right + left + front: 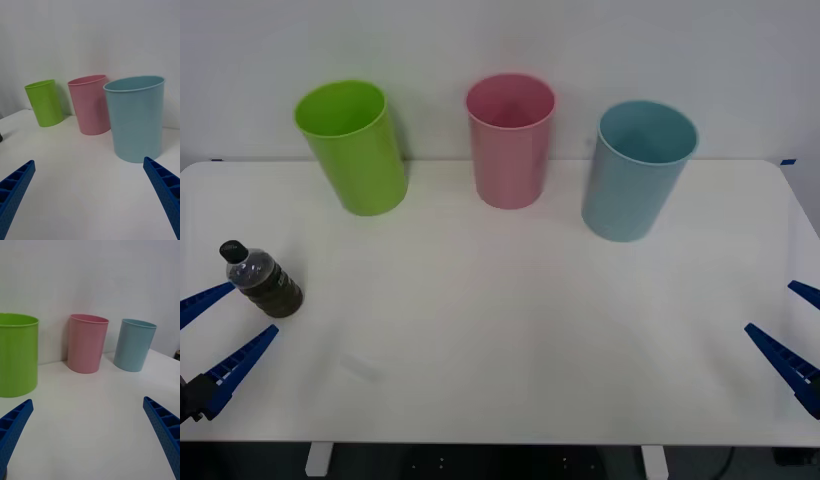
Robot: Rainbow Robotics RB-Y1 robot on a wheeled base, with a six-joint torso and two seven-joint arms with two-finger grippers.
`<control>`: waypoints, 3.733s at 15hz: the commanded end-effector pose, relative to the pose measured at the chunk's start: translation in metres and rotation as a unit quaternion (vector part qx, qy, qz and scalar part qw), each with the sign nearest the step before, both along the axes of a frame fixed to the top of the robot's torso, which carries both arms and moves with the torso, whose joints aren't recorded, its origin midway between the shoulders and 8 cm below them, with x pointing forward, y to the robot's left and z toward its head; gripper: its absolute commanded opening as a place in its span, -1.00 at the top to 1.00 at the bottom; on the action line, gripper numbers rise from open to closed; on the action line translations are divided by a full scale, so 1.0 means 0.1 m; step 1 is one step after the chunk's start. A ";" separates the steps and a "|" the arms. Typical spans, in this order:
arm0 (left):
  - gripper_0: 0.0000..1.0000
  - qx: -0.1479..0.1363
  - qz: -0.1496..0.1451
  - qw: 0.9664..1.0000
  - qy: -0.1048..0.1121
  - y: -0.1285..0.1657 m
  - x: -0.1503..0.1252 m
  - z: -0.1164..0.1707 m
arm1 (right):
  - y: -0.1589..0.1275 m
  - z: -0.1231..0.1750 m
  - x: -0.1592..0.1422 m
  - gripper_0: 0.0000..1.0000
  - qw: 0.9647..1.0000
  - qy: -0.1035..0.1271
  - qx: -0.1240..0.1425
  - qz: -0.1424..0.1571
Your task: Grasp the object on the table and drop it into the matching bin: aluminum can to the light blue bin, PET bottle to the pink bin.
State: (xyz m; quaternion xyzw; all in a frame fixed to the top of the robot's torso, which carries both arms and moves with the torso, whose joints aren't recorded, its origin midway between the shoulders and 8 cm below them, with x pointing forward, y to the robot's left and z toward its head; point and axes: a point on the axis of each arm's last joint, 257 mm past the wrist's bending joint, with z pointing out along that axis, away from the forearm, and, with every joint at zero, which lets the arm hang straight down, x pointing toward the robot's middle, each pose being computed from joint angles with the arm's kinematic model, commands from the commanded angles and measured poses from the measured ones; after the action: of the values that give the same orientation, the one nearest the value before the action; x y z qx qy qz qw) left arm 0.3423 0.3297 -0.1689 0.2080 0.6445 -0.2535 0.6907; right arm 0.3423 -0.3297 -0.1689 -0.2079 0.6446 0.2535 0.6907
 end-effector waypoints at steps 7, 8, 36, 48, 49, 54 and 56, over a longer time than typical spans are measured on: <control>-1.00 -0.033 0.027 0.999 0.014 0.09 -0.03 -0.11 | 0.00 0.00 0.00 -1.00 1.000 0.000 0.000 0.000; -1.00 -0.033 0.032 0.999 0.016 0.13 -0.03 -0.12 | 0.00 0.00 0.00 -1.00 1.000 0.000 0.000 0.000; -1.00 0.015 0.239 0.964 0.116 0.98 0.15 -1.14 | 0.00 0.00 0.00 -1.00 1.000 0.000 0.000 0.000; -1.00 0.011 0.245 0.964 0.103 0.94 0.93 -1.22 | 0.00 0.00 0.00 -1.00 1.000 0.000 0.000 0.000; -1.00 0.011 0.246 0.964 0.102 0.93 0.97 -1.22 | 0.00 0.00 0.00 -1.00 1.000 0.000 0.000 0.000; -1.00 0.020 0.247 0.964 0.098 0.87 1.25 -1.22 | 0.00 0.00 0.00 -1.00 1.000 0.000 0.000 0.000; -1.00 0.018 0.245 0.964 0.097 0.82 1.35 -1.21 | 0.00 0.00 0.00 -1.00 1.000 0.000 0.000 0.000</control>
State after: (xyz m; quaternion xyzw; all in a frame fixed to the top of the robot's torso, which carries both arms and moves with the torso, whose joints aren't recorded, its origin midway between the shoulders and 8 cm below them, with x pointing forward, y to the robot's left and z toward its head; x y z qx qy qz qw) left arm 0.4734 0.4137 -0.2895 0.0303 0.7442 -0.0824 0.6622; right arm 0.3422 -0.3297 -0.1689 -0.2079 0.6446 0.2535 0.6907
